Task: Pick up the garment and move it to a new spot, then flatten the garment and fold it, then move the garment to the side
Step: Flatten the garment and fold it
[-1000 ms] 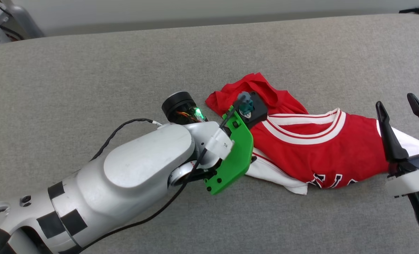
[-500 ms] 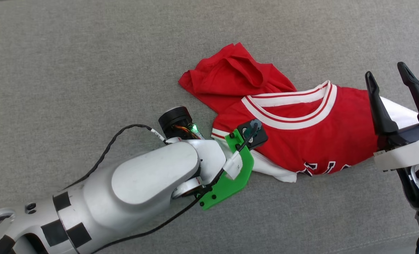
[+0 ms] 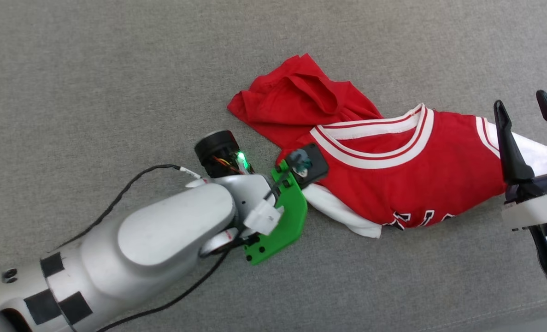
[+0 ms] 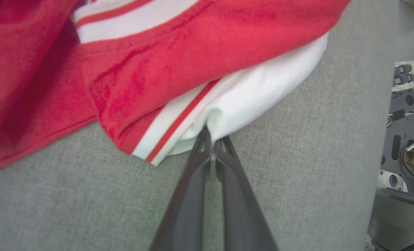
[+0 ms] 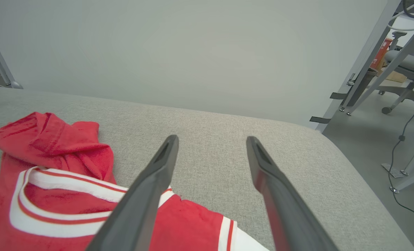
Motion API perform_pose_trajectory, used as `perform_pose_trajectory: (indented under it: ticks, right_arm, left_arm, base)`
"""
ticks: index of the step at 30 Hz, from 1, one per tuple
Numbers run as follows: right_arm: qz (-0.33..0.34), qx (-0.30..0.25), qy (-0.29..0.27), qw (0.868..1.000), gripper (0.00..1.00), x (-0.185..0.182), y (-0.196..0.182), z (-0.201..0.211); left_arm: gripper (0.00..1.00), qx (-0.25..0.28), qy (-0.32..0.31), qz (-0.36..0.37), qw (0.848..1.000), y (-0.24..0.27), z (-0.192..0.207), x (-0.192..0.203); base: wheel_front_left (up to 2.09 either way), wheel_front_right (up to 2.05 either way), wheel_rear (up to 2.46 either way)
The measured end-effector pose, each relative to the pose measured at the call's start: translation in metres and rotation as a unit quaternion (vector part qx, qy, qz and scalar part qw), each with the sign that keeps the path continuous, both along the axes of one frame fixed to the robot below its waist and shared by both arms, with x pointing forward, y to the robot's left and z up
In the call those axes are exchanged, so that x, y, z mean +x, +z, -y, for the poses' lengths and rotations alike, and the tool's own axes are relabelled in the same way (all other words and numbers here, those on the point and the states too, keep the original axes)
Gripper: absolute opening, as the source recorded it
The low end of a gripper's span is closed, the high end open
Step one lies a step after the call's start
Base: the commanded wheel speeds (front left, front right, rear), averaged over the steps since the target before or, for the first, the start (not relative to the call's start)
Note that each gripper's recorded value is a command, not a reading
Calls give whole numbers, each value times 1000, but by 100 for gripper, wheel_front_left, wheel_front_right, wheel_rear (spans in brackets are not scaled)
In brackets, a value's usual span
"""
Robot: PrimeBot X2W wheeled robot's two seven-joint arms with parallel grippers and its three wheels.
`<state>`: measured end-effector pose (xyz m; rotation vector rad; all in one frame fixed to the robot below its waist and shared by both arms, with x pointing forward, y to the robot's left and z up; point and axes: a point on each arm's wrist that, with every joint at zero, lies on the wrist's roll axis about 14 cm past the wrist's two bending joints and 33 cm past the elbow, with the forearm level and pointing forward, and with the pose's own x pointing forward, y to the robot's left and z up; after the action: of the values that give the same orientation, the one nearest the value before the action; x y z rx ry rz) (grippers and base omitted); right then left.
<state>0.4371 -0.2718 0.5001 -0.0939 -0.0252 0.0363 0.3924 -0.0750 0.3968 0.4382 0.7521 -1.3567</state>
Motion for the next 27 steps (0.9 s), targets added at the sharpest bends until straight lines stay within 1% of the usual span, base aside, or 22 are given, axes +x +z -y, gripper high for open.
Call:
perform_pose_trajectory:
  ticks: [1, 2, 4, 9, 11, 13, 15, 17, 22, 24, 27]
  right_arm:
    - [-2, 4, -4, 1000, 100, -8, 0, 1]
    - [-1, 6, -4, 1000, 100, -10, 1, 0]
    - [3, 9, -1, 1000, 100, -12, 3, -2]
    - [19, 17, 18, 1000, 100, -7, 12, -16]
    - [24, 19, 26, 999, 100, -4, 15, -21]
    - [26, 17, 35, 999, 100, -2, 16, -27]
    - [27, 15, 39, 999, 100, -1, 17, -29]
    - [25, 14, 38, 999, 100, -1, 15, -27]
    - [8, 10, 31, 999, 100, -2, 4, -21]
    - [-1, 8, 29, 1000, 100, -3, -1, -20]
    - [-8, 5, 24, 1000, 100, -5, -5, -15]
  left_arm:
    - [0, -36, 38, 30, 998, 23, -13, 21]
    - [0, -46, 56, 36, 997, 32, -21, 29]
    - [0, -45, 84, 54, 994, 44, -41, 40]
    - [0, -9, 168, 87, 982, 58, -106, 60]
    - [0, 5, 208, 86, 974, 57, -132, 66]
    - [0, 35, 243, 92, 965, 52, -164, 71]
    - [0, 46, 280, 84, 955, 48, -187, 75]
    - [0, 69, 303, 81, 947, 37, -208, 78]
    - [0, 95, 353, 32, 930, 1, -233, 77]
    - [0, 109, 358, 16, 927, -16, -237, 72]
    - [0, 91, 373, 5, 923, -25, -230, 74]
  base:
    - [0, 0, 0]
    - [0, 0, 0]
    - [0, 0, 0]
    - [0, 0, 0]
    - [0, 0, 0]
    - [0, 0, 0]
    - [0, 0, 0]
    - [0, 0, 0]
    - [0, 0, 0]
    - [0, 0, 0]
    - [0, 0, 0]
